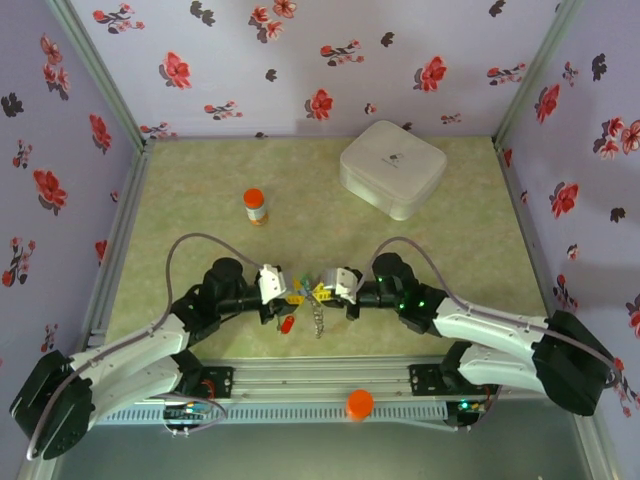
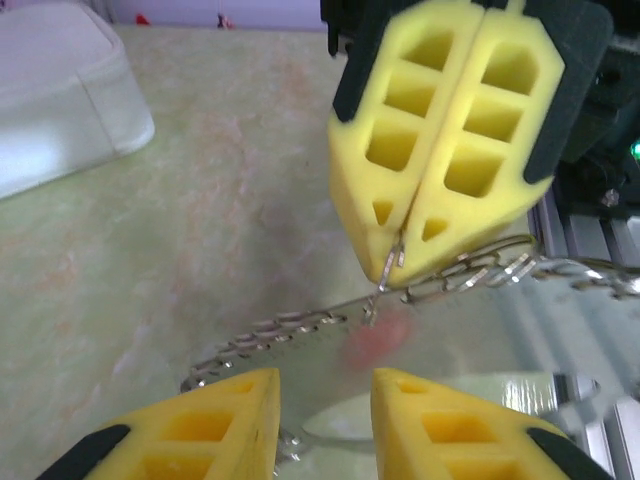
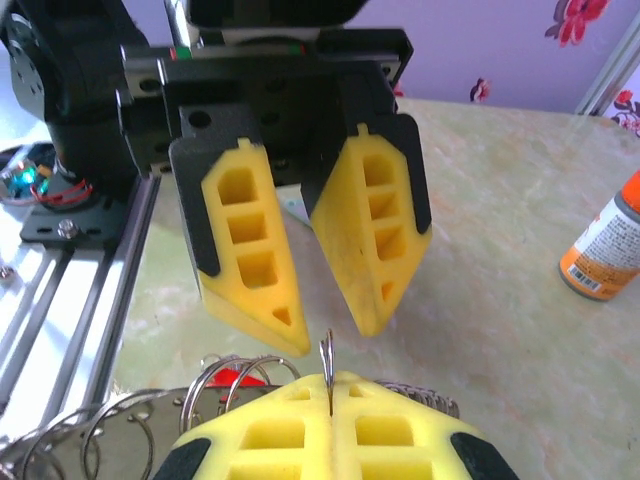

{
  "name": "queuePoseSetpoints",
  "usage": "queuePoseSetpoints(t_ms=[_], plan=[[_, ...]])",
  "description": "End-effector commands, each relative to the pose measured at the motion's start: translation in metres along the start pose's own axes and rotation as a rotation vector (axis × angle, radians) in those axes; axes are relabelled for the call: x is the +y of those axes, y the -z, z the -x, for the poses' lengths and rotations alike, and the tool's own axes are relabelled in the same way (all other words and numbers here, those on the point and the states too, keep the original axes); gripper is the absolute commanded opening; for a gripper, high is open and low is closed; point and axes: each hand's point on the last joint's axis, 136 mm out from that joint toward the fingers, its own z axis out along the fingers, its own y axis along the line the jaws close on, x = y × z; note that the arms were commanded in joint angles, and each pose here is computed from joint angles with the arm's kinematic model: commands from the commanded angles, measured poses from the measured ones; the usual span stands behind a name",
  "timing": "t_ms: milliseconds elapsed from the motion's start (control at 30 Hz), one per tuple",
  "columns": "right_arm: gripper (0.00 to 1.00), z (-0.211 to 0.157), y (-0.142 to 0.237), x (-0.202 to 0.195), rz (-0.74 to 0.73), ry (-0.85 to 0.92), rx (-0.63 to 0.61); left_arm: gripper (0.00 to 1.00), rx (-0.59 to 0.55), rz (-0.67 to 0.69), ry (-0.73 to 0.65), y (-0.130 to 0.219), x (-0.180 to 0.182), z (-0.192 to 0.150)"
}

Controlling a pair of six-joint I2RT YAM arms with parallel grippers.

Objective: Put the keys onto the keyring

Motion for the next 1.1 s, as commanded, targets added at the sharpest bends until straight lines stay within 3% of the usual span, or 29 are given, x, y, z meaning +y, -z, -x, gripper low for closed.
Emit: queuePoseSetpoints(t_ms=[0, 400, 1000, 1033, 1067], plan=[[0.00, 0.021, 0.006, 0.001, 0.011, 0.001, -0.096, 0.29, -0.155, -0.019, -0.001, 0.002, 0.000, 0.035], [0.00, 0.027, 0.005, 0.000, 0.018, -0.017, -0.124, 0.26, -0.172, -0.082, 0.034, 0.000, -0.011, 0.028], [0.00, 0.020, 0.000, -0.002, 0.030, -0.034, -0.070, 0.00, -0.199, -0.079, -0.011, 0.004, -0.010, 0.043], [0.01, 0.019, 0.000, -0.003, 0.020, -0.031, -0.061, 0.00, -0.193, -0.080, -0.013, 0.004, -0.011, 0.041], [0.10, 0.017, 0.001, -0.006, 0.000, -0.027, -0.049, 0.00, -0.186, -0.080, -0.019, 0.004, -0.011, 0.040]])
